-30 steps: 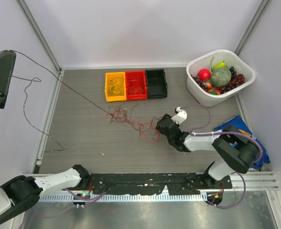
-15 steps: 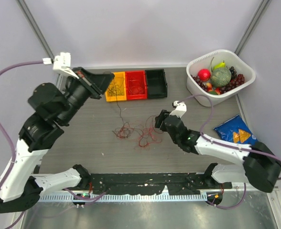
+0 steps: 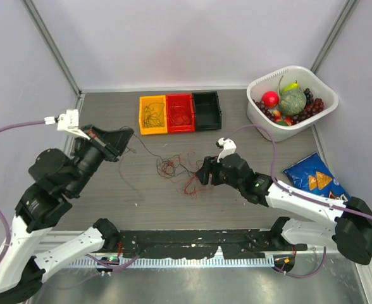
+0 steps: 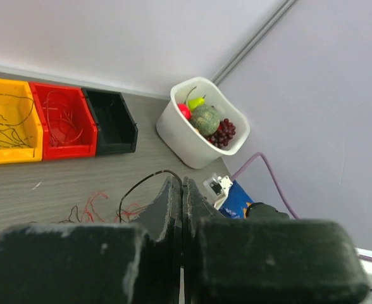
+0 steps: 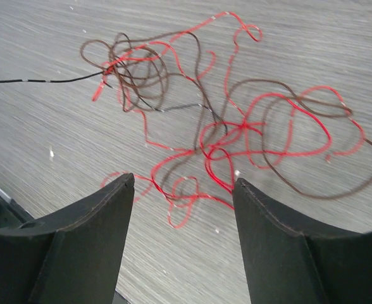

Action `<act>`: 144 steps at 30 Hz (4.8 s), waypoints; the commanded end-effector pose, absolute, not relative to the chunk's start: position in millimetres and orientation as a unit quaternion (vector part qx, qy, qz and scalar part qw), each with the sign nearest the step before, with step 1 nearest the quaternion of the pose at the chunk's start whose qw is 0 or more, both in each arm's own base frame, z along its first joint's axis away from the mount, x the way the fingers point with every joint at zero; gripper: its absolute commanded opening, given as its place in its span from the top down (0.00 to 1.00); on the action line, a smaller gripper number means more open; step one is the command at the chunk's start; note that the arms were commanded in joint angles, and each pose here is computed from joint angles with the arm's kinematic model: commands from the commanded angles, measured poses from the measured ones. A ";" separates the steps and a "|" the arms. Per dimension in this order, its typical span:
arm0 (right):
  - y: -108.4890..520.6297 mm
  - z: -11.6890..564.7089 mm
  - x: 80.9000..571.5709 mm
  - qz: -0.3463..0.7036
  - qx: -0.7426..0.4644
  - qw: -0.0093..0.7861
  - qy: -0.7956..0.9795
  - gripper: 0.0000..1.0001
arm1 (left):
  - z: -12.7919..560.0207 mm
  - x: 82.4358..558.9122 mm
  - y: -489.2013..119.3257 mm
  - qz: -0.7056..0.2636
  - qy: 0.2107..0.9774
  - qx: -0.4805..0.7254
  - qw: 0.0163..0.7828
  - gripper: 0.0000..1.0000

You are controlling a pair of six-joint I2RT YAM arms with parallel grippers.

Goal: Untangle the cables

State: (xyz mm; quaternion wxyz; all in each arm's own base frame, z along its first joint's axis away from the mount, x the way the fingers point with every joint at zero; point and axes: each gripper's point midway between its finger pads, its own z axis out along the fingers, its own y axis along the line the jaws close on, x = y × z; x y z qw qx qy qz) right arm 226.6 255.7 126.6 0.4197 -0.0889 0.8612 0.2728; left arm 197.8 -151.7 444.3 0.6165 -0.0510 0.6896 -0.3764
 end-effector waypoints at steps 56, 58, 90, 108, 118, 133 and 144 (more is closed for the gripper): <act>247.8 332.2 215.7 0.414 -0.075 0.540 0.729 0.99 | 160.5 192.0 -216.1 -0.390 0.828 -0.048 0.400 0.27; 244.7 345.9 205.2 0.429 -0.087 0.543 0.717 0.99 | 182.7 185.0 -233.9 -0.449 0.799 -0.012 0.401 0.15; 267.5 410.1 156.8 0.548 -0.160 0.497 0.653 0.99 | 214.1 166.6 -378.3 -0.599 0.725 0.114 0.321 0.44; 210.2 620.8 109.9 0.592 -0.170 0.636 0.464 0.99 | 112.5 210.3 -281.4 -0.382 0.843 0.003 0.379 0.54; 221.7 643.6 110.1 0.603 -0.190 0.639 0.439 0.99 | 258.1 188.5 -272.7 -0.480 0.743 0.074 0.460 0.15; 313.3 481.5 255.4 0.487 -0.110 0.601 0.624 0.99 | 256.9 176.1 -104.3 -0.301 0.755 -0.139 0.565 0.02; 349.9 397.8 361.2 0.503 -0.063 0.561 0.655 0.99 | 236.8 168.2 -115.2 -0.297 0.785 -0.101 0.534 0.01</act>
